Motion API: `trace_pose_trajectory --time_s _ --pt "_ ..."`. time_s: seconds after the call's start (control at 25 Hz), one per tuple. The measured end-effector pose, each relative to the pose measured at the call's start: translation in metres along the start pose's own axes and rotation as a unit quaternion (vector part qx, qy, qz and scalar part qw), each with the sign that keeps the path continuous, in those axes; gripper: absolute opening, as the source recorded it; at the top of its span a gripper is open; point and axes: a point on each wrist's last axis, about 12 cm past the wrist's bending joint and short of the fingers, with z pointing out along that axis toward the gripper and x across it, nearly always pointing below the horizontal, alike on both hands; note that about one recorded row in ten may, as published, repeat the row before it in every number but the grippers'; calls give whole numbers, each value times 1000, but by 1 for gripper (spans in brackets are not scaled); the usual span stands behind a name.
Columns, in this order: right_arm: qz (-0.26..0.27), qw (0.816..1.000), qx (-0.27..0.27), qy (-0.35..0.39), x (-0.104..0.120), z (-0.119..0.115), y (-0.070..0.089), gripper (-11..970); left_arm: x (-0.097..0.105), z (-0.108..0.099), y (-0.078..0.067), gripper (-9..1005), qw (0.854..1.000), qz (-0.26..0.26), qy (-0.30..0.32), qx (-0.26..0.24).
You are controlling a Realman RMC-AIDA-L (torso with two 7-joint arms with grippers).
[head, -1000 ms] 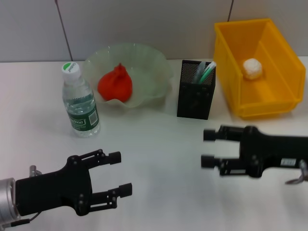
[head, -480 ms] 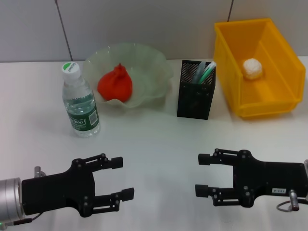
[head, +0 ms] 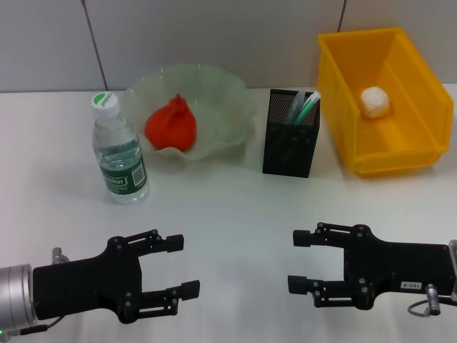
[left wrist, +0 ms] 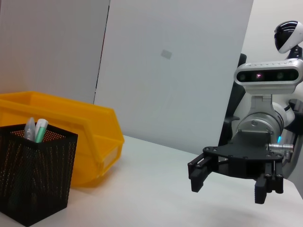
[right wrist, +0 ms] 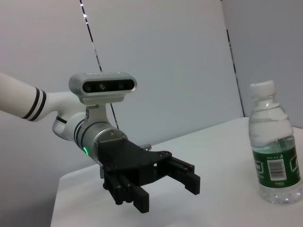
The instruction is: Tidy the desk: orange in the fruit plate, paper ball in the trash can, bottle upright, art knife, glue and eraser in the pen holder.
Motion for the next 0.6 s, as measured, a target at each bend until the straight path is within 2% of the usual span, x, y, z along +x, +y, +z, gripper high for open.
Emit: trace_pose_trajectory --time_s 0.6 --pt "-1 1000 3 3 0 -1 -1 771 1 1 -1 787 1000 -3 -2 2"
